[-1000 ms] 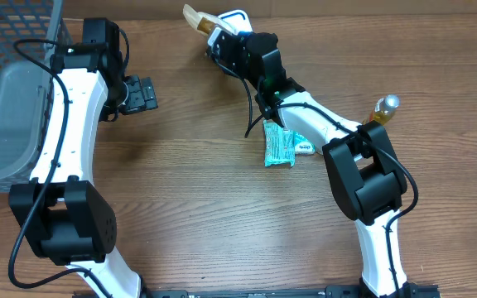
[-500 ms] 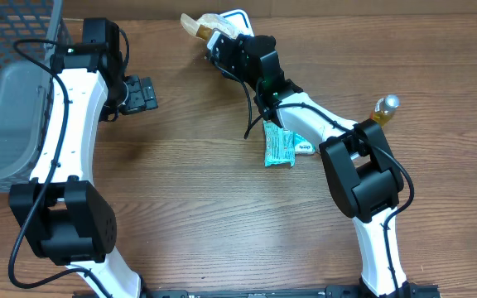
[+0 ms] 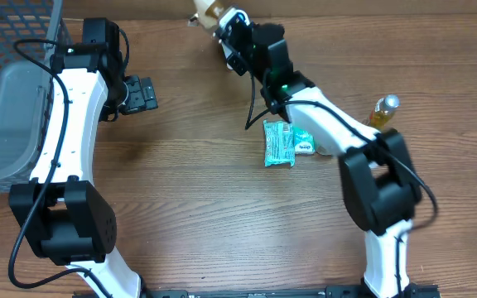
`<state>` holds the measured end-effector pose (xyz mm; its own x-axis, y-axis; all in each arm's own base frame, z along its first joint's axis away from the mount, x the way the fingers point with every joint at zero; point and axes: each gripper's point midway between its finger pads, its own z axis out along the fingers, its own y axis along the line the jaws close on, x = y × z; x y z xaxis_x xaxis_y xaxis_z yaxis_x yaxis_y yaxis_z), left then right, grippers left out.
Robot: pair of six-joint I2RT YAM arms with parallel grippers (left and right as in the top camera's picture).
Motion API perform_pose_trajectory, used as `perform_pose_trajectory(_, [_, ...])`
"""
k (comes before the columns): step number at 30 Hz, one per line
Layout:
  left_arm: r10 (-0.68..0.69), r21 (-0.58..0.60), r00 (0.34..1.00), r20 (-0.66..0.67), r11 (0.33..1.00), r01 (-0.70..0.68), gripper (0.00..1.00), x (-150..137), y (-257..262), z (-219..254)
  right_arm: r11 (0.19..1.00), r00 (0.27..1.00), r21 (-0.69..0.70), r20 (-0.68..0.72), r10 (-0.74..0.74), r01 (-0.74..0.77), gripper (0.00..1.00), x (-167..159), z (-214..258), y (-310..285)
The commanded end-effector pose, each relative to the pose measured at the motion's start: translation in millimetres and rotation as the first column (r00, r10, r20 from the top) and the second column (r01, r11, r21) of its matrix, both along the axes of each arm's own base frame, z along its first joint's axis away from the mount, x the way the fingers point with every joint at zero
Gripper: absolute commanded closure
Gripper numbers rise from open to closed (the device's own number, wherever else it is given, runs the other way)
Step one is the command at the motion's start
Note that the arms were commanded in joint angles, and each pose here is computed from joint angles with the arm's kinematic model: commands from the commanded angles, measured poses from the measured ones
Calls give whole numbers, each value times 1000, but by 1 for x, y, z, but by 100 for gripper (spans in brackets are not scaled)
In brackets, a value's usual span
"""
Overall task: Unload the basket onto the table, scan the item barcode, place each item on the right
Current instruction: 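Lower the snack bag onto the table center with the right gripper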
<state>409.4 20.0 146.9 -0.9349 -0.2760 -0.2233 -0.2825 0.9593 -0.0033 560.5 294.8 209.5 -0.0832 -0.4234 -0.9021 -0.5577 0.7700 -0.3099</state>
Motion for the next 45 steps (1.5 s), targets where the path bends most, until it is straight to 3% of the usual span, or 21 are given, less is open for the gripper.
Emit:
perform_pose_trajectory(1, [-9, 9, 1000, 16, 1000, 9, 0, 4, -1, 5, 971, 997, 240, -79, 21, -2, 96, -29, 74, -2])
perform_pose_trajectory(4, [-9, 9, 1000, 16, 1000, 9, 0, 4, -1, 5, 948, 941, 316, -330, 70, 41, 94, -60, 53, -1])
perform_pose_trajectory(9, [-9, 9, 1000, 16, 1000, 9, 1, 4, -1, 5, 935, 660, 320, -737, 144, 154, 88, -123, -14, 5])
perform_pose_trajectory(12, [-9, 9, 1000, 16, 1000, 9, 1, 4, -1, 5, 958, 492, 223, -864, 109, 181, 85, -156, -54, 0])
perform_pose_trajectory(16, [-9, 9, 1000, 16, 1000, 9, 0, 4, -1, 5, 970, 401, 96, -916, -1, 222, 84, -168, -87, -17])
perform_pose_trajectory(18, [-9, 9, 1000, 16, 1000, 9, 0, 4, -1, 5, 968, 402, 55, -914, -50, 245, 80, -164, -94, -25])
perform_pose_trajectory(19, [-9, 9, 1000, 16, 1000, 9, 0, 4, -1, 5, 966, 408, 37, -910, -74, 258, 74, -161, -96, -30])
perform_pose_trajectory(21, [-9, 9, 1000, 16, 1000, 9, 1, 4, -1, 5, 960, 427, 9, -897, -116, 280, 39, -155, -98, -38])
perform_pose_trajectory(24, [-9, 9, 1000, 16, 1000, 9, 0, 4, -1, 5, 952, 455, -13, -876, -159, 307, 0, -146, -98, -46])
perform_pose_trajectory(37, [-9, 9, 1000, 16, 1000, 9, 0, 4, -1, 5, 913, 613, -15, -736, -286, 408, 0, -124, -26, -74])
perform_pose_trajectory(45, [-9, 9, 1000, 16, 1000, 9, 0, 4, -1, 5, 905, 605, -44, -730, -318, 423, 0, -126, -27, -81])
